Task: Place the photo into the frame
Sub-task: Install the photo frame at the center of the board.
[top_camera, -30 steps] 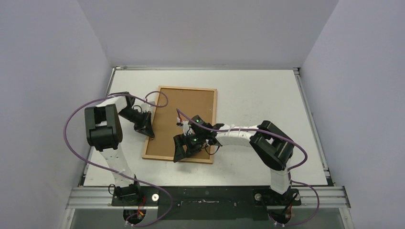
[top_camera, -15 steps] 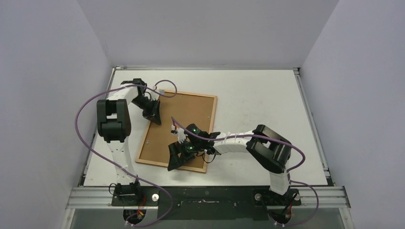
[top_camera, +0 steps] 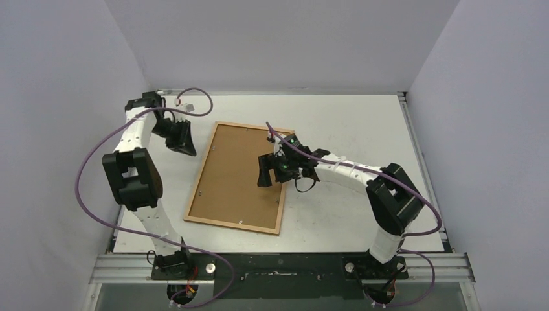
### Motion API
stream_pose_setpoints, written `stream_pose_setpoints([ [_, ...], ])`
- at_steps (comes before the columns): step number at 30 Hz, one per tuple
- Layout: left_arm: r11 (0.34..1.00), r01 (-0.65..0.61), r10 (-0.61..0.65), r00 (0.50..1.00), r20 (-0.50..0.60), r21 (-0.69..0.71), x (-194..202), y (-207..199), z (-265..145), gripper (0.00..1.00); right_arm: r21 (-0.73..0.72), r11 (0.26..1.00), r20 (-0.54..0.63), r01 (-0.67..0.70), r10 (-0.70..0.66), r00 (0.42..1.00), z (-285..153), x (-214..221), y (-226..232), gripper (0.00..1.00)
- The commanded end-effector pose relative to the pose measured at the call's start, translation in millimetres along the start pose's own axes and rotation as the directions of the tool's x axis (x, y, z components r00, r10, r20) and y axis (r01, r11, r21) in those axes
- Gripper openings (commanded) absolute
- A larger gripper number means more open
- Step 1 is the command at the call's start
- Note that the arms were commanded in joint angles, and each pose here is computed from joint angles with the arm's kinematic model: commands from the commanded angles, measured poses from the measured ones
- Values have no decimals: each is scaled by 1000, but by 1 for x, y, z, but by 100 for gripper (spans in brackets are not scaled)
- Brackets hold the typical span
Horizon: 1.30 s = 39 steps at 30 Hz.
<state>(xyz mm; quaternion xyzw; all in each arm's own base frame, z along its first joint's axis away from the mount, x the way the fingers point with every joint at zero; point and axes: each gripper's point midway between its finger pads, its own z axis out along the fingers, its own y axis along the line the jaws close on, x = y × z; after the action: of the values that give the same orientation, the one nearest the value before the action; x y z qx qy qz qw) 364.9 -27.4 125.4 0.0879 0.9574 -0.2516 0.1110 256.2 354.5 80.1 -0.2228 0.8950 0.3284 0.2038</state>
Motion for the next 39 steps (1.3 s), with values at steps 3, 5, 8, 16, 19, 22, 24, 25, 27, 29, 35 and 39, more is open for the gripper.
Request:
stream_pose_setpoints([
  [3, 995, 46, -50, 998, -47, -83, 27, 37, 22, 13, 342, 940, 58, -8, -12, 998, -37, -3, -68, 86],
  [5, 995, 60, -66, 995, -71, -81, 31, 41, 33, 13, 334, 942, 60, -39, 20, 998, -38, 7, -74, 85],
  [8, 995, 65, -72, 994, -86, -80, 30, 44, 47, 12, 296, 953, 36, -60, 51, 998, -35, 25, -73, 83],
  [16, 994, 43, -53, 993, -104, -96, 6, 38, 80, 7, 90, 994, -6, -61, 62, 998, -27, 61, -34, 84],
  [19, 996, 26, -35, 993, -111, -81, -6, 29, 94, 4, 40, 998, -18, -48, 49, 999, -23, 70, -17, 85],
  [22, 998, 28, -34, 992, -122, -51, -19, 19, 108, 3, 14, 1000, -44, -25, 25, 999, -16, 82, -1, 85],
  [24, 999, 7, -11, 992, -129, -33, -30, 7, 118, 2, 4, 1000, -54, -15, 15, 998, -13, 88, 7, 85],
  [25, 1000, 0, -2, 991, -132, -21, -35, 2, 123, 1, 0, 1000, -54, -12, 12, 998, -12, 90, 9, 85],
  [27, 1000, -4, 5, 991, -132, 10, -44, -9, 130, 0, -16, 1000, -48, -16, 15, 999, -10, 93, 17, 85],
  [29, 999, -17, 23, 991, -134, 43, -53, -23, 137, 0, -35, 999, -42, -19, 17, 999, -7, 96, 24, 85],
  [35, 989, -76, 91, 989, -119, 124, -80, -62, 152, 0, -75, 997, -54, 1, -5, 999, 18, 102, 46, 85],
  [39, 982, -123, 139, 984, -112, 140, -80, -76, 134, 0, -13, 1000, -65, -5, 4, 998, 21, 103, 35, 86],
])
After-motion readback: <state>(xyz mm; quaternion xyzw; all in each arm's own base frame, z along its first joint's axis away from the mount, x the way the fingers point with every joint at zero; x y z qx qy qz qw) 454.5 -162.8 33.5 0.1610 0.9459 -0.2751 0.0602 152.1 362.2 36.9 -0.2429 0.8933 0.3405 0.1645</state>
